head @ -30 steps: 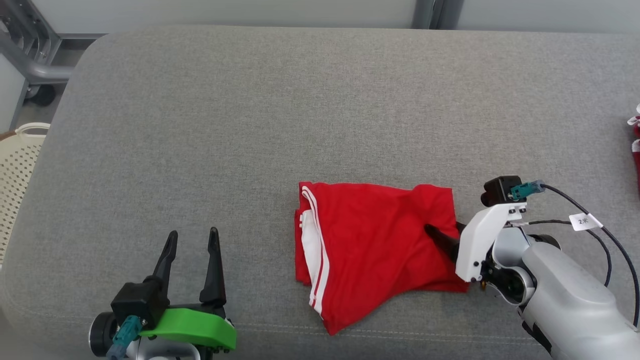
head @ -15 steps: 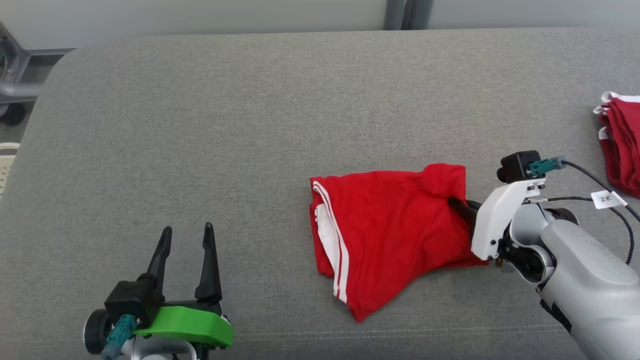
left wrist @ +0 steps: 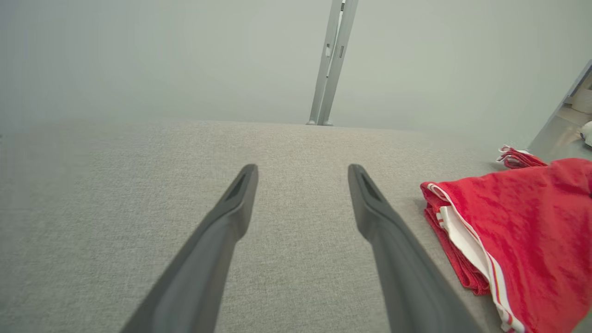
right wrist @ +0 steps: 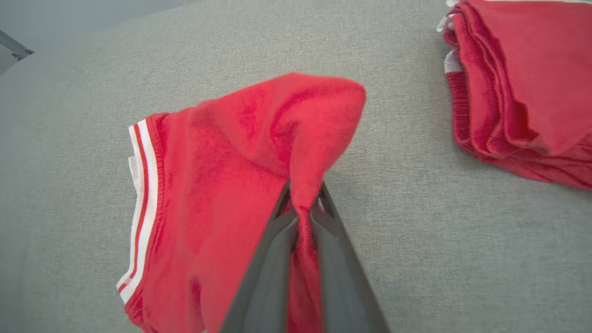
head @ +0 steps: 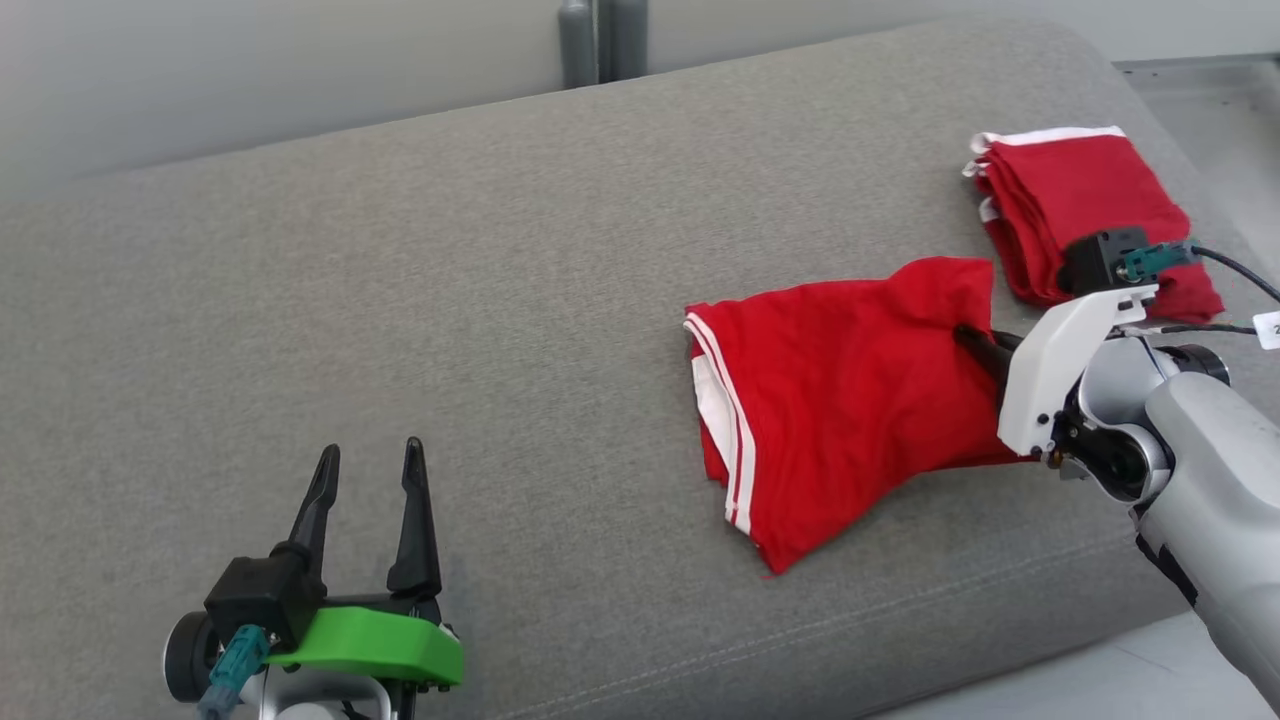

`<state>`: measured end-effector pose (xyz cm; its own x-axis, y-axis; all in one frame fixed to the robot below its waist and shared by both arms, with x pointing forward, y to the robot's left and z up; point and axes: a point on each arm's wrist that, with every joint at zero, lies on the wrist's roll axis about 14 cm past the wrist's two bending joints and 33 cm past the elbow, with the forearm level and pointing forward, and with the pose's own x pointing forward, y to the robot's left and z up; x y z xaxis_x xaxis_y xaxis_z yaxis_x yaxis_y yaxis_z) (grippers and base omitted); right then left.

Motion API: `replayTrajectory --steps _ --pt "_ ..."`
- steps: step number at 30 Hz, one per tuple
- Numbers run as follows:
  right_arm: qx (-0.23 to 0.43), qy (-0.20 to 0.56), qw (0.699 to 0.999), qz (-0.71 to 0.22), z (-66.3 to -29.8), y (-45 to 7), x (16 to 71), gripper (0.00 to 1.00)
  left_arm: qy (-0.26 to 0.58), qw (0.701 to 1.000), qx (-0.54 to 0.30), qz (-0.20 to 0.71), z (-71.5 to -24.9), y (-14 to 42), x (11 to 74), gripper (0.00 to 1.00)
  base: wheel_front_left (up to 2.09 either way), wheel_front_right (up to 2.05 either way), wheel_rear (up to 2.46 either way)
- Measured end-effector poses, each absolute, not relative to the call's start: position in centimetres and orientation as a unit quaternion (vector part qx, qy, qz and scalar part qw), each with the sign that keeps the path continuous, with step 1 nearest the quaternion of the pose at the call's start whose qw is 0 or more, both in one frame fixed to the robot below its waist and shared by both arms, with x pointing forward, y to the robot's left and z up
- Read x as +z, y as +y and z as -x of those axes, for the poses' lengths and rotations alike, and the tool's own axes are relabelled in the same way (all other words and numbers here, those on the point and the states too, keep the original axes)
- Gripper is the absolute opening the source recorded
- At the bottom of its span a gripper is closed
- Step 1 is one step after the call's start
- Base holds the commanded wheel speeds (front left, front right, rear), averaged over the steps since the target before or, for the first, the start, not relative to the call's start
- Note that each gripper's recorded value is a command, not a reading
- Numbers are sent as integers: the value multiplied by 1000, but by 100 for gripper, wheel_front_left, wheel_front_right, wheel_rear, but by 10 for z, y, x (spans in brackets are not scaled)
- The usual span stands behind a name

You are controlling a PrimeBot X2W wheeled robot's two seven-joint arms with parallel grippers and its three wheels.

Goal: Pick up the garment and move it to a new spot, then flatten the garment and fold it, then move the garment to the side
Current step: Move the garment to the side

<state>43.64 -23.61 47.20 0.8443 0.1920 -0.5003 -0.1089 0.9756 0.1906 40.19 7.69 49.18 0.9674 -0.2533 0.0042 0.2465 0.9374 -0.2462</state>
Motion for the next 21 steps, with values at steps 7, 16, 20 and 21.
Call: replayTrajectory --steps 7,16,20,21 --pt "15 247 966 -79 -411 -288 491 0 8 975 -182 127 -408 37 499 100 0 0 0" --pt "-8 227 970 -85 -405 -301 504 0 -2 974 -190 119 -407 33 507 100 0 0 0" --pt "-2 216 973 -81 -420 -296 516 0 -5 979 -169 115 -406 48 507 100 0 0 0" --pt "0 204 976 -78 -431 -295 528 0 -6 981 -159 114 -405 56 508 100 0 0 0"
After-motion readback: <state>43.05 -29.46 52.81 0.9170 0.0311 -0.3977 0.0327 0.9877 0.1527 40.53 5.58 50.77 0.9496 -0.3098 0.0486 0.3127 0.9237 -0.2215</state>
